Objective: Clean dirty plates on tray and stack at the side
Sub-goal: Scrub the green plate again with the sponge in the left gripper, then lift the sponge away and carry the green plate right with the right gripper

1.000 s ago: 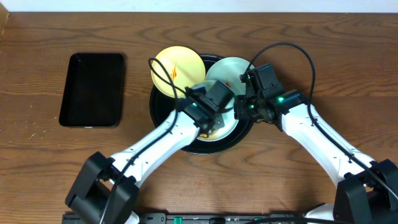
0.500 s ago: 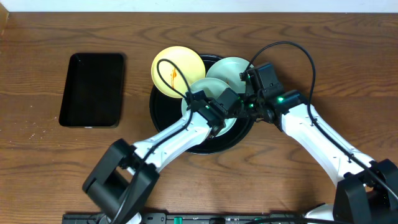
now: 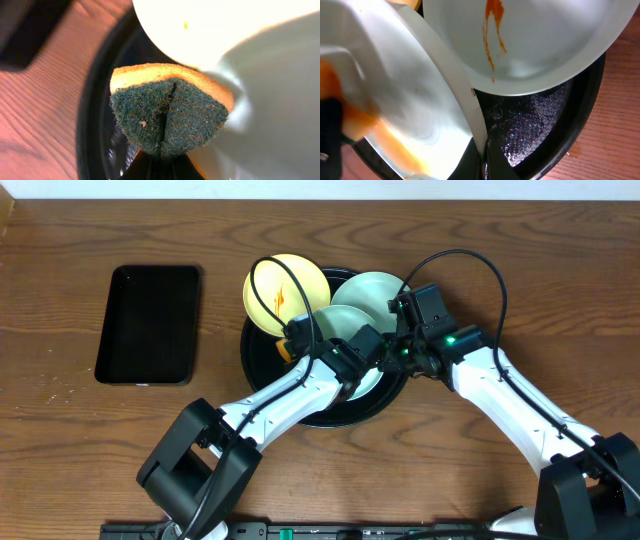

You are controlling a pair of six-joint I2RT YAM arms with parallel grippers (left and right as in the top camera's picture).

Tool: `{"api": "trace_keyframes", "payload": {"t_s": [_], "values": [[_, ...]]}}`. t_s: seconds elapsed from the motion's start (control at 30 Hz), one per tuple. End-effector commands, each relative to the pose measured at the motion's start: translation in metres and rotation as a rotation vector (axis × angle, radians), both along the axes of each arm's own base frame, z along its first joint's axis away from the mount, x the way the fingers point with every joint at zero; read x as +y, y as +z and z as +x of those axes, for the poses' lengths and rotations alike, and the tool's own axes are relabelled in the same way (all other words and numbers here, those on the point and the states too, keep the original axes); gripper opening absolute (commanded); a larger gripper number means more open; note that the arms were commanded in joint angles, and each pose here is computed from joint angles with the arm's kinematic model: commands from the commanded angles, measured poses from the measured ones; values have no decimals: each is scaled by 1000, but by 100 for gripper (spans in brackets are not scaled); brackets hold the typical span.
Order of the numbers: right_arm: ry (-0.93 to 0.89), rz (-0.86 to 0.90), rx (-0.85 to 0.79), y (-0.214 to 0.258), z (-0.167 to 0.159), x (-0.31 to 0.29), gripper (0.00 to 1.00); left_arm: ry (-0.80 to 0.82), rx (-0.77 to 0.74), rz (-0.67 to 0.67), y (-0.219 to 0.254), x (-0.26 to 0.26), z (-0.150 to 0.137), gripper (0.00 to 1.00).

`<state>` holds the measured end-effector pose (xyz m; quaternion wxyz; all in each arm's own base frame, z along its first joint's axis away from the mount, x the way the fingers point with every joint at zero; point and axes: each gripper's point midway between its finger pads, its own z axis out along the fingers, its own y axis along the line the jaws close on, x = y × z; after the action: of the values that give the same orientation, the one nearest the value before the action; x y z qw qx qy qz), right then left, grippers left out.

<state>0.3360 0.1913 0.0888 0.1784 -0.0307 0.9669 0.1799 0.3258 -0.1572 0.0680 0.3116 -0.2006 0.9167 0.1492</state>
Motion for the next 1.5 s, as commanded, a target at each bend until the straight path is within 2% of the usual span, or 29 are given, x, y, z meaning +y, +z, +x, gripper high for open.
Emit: {"api": "trace_keyframes", "payload": {"t_s": [0.0, 0.17, 0.4, 0.73, 0.97, 1.27, 1.47], "values": [[27, 64, -12, 15, -2, 14, 1, 29, -113, 134, 19, 19, 13, 8], [33, 60, -12, 14, -2, 13, 1, 46, -151, 104, 35, 21, 17, 7], [54, 38, -39, 15, 1, 11, 1, -53, 4, -116, 38, -3, -2, 7], [64, -61, -113, 15, 12, -1, 1, -62, -79, -387, 123, 42, -6, 7], [32, -203, -260, 44, 14, -11, 1, 58, -47, -410, 127, 89, -18, 8], [-2, -480, -505, 90, -3, -8, 1, 53, 25, -414, 108, 90, -12, 8], [-92, -663, -640, 114, -10, -18, 1, 47, 48, -422, 101, 86, -10, 8]]}}
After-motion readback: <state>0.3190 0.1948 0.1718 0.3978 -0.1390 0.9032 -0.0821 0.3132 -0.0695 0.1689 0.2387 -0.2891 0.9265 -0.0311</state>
